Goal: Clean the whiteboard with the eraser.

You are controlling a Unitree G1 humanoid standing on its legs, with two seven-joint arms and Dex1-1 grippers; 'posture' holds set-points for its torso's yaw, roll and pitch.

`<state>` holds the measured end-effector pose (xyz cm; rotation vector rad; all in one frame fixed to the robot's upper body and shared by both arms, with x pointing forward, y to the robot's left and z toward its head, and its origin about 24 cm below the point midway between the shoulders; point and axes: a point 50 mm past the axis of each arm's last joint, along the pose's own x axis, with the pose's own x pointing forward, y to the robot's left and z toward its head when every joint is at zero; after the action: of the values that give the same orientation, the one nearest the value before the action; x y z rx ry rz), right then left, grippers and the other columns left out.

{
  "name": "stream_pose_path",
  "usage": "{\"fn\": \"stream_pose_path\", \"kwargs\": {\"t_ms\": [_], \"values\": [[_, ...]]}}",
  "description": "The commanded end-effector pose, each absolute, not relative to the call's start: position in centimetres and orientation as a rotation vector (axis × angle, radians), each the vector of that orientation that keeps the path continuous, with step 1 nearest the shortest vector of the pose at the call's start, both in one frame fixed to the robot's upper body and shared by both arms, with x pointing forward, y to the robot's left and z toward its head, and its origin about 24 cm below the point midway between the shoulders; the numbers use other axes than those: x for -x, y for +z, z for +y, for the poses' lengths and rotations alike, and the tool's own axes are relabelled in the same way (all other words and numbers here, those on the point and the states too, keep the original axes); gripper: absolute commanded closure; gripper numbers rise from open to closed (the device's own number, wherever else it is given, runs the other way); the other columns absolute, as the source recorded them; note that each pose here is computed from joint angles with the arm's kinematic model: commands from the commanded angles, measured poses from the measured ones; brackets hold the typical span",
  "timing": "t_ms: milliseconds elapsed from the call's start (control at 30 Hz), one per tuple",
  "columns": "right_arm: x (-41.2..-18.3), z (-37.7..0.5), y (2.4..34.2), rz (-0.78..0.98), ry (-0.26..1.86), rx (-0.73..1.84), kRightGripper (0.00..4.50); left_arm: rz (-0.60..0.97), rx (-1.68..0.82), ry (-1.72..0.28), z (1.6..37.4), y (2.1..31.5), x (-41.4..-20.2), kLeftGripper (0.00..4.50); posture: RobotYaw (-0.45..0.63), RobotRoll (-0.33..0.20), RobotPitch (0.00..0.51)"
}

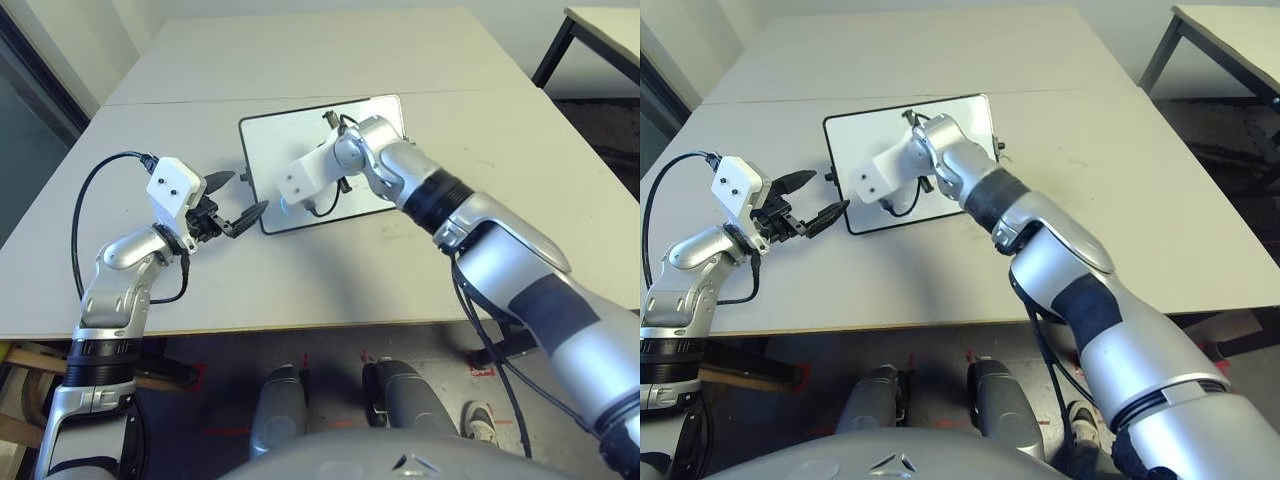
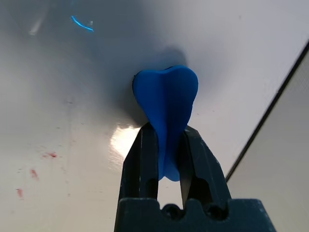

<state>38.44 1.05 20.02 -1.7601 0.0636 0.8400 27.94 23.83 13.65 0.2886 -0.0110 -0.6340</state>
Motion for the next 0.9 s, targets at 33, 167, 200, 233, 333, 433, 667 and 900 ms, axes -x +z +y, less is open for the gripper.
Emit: {"fn": "stream_pose_path", "kwargs": {"t_ms": [33, 167, 200, 233, 333, 433, 667, 900], "values": [[-38.9, 0.9, 21.2, 0.049, 0.793, 1.726, 4.11, -0.003, -0.305, -0.639, 23.8, 13.7, -27.8, 0.00, 0.03, 0.000, 0.067], [-39.2, 0.7, 21.6, 0.050, 0.775, 1.715, 4.11, -0.003, -0.305, -0.642, 23.8, 13.7, -27.8, 0.00, 0.03, 0.000, 0.068], [-39.3, 0.7, 21.7, 0.051, 0.773, 1.715, 4.11, -0.003, -0.305, -0.642, 23.8, 13.7, -27.9, 0.00, 0.03, 0.000, 0.068], [-39.3, 0.6, 21.7, 0.058, 0.775, 1.715, 4.11, -0.003, -0.305, -0.643, 23.8, 13.7, -27.9, 0.00, 0.03, 0.000, 0.068], [-39.1, 0.2, 21.8, 0.088, 0.824, 1.690, 4.11, -0.002, -0.304, -0.645, 23.7, 13.7, -27.9, 0.00, 0.03, 0.000, 0.069], [-38.6, -0.7, 22.3, 0.128, 0.904, 1.655, 4.11, 0.000, -0.302, -0.648, 23.7, 13.6, -28.0, 0.00, 0.03, 0.000, 0.069], [-36.3, -5.3, 22.9, 0.264, 1.053, 1.610, 4.11, -0.001, -0.287, -0.676, 22.9, 13.2, -28.6, 0.00, -0.04, 0.000, 0.074], [-35.3, -12.4, 21.4, 0.659, 1.015, 1.249, 4.11, -0.011, -0.271, -0.709, 21.8, 12.9, -29.6, 0.00, -0.09, 0.000, 0.074]]}}
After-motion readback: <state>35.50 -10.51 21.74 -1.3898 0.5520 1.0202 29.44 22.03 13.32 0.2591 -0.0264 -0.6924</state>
